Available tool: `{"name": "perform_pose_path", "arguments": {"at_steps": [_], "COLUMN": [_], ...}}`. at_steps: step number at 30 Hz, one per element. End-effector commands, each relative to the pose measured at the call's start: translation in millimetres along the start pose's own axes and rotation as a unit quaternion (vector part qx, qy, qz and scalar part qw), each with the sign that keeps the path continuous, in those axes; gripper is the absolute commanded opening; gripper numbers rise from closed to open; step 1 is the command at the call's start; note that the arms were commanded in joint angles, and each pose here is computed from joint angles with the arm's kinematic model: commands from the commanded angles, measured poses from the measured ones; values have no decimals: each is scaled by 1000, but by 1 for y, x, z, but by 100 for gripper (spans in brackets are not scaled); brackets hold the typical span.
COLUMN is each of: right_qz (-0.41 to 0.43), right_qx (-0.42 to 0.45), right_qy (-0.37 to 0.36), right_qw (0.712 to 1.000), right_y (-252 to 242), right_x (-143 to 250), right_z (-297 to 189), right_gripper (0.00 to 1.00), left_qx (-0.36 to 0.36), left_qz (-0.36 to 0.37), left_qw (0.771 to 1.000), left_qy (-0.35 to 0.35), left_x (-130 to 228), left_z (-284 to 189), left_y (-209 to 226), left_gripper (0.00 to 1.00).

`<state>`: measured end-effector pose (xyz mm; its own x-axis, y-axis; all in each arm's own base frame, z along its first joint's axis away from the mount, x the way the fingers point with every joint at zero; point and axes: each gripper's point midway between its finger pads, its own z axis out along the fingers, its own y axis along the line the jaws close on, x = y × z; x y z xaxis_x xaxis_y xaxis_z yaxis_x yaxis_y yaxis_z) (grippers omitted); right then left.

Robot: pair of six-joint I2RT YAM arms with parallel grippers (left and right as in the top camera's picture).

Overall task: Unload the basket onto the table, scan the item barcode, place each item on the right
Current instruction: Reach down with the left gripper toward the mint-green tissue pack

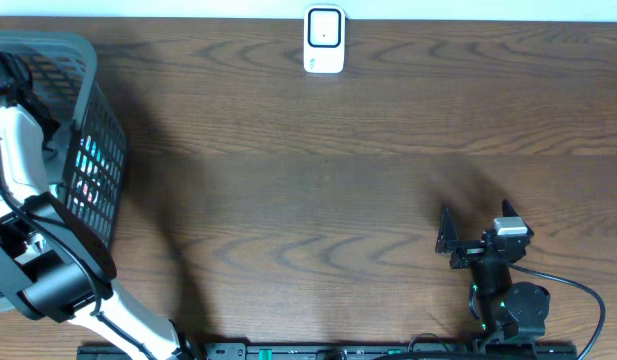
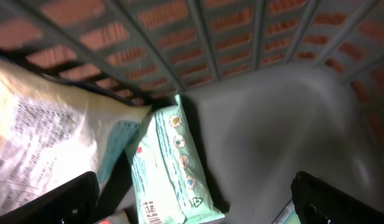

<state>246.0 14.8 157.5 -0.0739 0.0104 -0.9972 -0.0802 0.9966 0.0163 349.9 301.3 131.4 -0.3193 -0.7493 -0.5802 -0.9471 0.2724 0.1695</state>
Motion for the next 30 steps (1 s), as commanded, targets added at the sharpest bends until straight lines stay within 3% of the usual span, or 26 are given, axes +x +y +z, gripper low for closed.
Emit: {"name": "perform_pose_path", "arguments": {"at_steps": [1, 16, 30], "right_qz": [5, 5, 5], "right_qx": [6, 6, 6], "right_qy": [0, 0, 0], "right_qw": [1000, 1000, 1000], "right_y": [-3, -3, -3], "right_x": [0, 0, 0], "right_z": [0, 0, 0], "right_gripper": [99, 99, 99], "left_qx": [-17, -16, -29], "left_qz": [-44, -73, -50], "left_qw": [999, 997, 998], "left_qy": [0, -12, 4], "left_x": [10, 40, 63], "left_z": [6, 41, 53], "left_y": [6, 5, 13], "left_gripper": [98, 98, 98]}}
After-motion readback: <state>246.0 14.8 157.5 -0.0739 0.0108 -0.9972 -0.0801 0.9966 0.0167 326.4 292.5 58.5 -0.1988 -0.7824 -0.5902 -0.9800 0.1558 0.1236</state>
